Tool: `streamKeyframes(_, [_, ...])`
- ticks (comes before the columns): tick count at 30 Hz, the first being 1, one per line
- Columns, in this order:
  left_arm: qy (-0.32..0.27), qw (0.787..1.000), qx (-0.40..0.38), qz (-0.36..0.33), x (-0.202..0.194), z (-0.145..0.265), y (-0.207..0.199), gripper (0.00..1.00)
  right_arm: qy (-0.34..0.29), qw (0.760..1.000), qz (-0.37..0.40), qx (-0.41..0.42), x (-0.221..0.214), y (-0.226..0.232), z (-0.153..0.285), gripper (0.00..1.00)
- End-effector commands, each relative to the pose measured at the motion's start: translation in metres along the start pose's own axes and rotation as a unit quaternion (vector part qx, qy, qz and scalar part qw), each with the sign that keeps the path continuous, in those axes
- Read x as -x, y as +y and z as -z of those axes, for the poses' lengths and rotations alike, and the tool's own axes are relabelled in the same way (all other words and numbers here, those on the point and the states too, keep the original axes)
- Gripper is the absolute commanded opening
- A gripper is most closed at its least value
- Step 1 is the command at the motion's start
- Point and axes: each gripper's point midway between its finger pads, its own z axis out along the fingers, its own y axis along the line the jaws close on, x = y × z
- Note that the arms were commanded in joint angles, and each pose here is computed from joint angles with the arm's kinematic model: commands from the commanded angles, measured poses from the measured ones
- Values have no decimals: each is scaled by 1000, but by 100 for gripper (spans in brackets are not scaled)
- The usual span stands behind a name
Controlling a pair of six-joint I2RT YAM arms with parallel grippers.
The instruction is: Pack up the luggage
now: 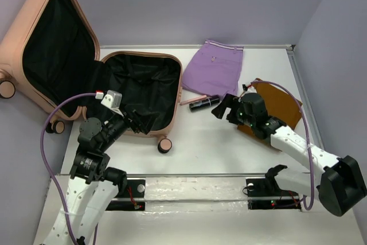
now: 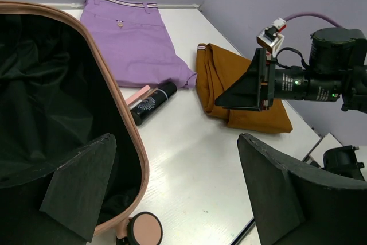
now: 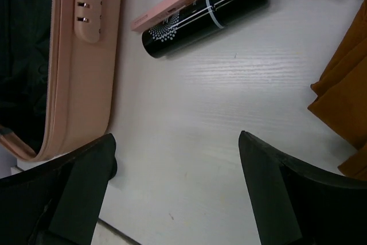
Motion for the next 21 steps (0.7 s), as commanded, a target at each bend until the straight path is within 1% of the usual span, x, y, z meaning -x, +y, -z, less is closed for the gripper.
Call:
streamKeyframes(1, [-19,999,-26,-21,12,2,-12,99,-33,999,-20,-4,9,2,-26,94])
streamKeyframes(4, [-20,999,-27,-22,12,3,-13,99,-37,999,-32,-8,11,8,-41,92])
streamKeyframes(5, [-20,999,-27,-22,12,3,-13,99,-35,998,-37,-27,8,0,-51,92])
streamKeyframes(11, [-21,999,-34,-24,12,5,-16,99,-66,993,-79,-53,24,-1,-82,87])
streamKeyframes(12, [-22,999,-36,-25,12,5,-16,99,-62,993,-84,-61,21,-5,-90,87])
streamKeyframes(16, [-25,998,-42,-27,13,6,-19,99,-74,988,-111,-79,25,-9,-106,85])
streamKeyframes(21, [-27,998,-44,-29,14,8,-20,99,-85,984,-125,-95,33,-10,-127,81])
